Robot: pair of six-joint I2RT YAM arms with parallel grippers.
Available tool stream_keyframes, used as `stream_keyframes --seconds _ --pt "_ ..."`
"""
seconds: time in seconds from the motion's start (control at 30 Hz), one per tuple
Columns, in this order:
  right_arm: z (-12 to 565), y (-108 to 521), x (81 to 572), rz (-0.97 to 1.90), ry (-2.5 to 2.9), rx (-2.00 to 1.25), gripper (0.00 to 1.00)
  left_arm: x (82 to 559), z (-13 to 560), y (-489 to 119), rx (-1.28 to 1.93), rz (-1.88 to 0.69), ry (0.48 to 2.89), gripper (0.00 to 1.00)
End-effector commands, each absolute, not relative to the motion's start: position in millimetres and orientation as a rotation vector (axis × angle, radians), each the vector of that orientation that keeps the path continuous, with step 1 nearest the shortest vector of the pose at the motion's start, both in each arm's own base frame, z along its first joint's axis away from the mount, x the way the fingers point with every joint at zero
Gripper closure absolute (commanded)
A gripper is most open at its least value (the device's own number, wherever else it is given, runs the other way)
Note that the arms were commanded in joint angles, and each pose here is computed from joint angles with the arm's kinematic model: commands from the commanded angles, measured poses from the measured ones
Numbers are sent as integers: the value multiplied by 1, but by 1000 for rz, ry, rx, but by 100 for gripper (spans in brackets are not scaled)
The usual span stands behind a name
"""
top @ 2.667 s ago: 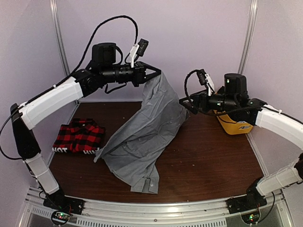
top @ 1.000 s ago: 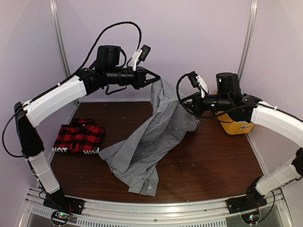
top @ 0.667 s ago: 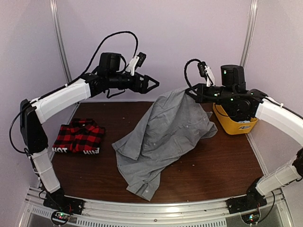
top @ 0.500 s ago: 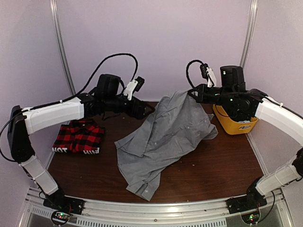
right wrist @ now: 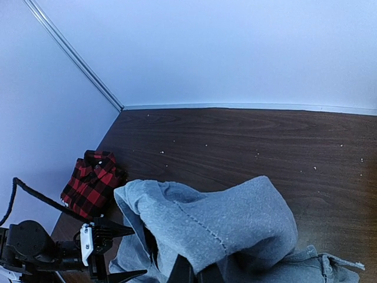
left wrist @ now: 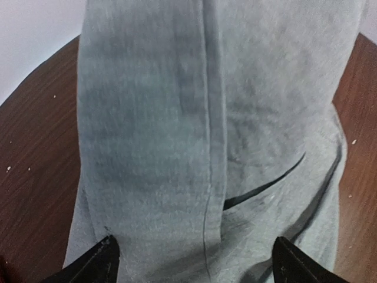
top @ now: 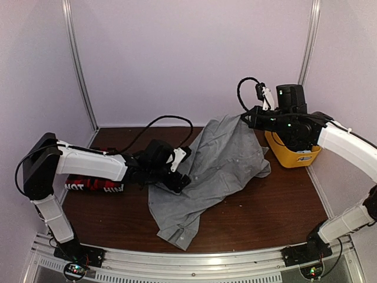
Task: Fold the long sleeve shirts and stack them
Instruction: Pick up the crumpled shirt from the center of the board.
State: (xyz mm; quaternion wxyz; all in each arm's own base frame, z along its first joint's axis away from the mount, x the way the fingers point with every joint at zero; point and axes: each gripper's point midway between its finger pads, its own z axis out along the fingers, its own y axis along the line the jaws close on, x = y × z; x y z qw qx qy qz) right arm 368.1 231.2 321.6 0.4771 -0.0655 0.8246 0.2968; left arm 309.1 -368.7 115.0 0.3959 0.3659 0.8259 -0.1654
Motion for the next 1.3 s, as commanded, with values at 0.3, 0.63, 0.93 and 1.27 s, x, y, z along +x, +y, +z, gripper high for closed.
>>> stream_keyframes --seconds 0.3,0.63,0.93,1.27 --pt "316 213 373 675 2019 -133 100 329 64 -340 907 -98 2179 47" --pt "312 203 372 653 2022 -123 100 326 57 -345 933 -128 2191 95" --pt "304 199 372 653 2035 -121 100 298 71 -363 1021 -360 2157 47" --pt "302 198 373 660 2038 -122 100 297 45 -359 1064 -222 2200 26"
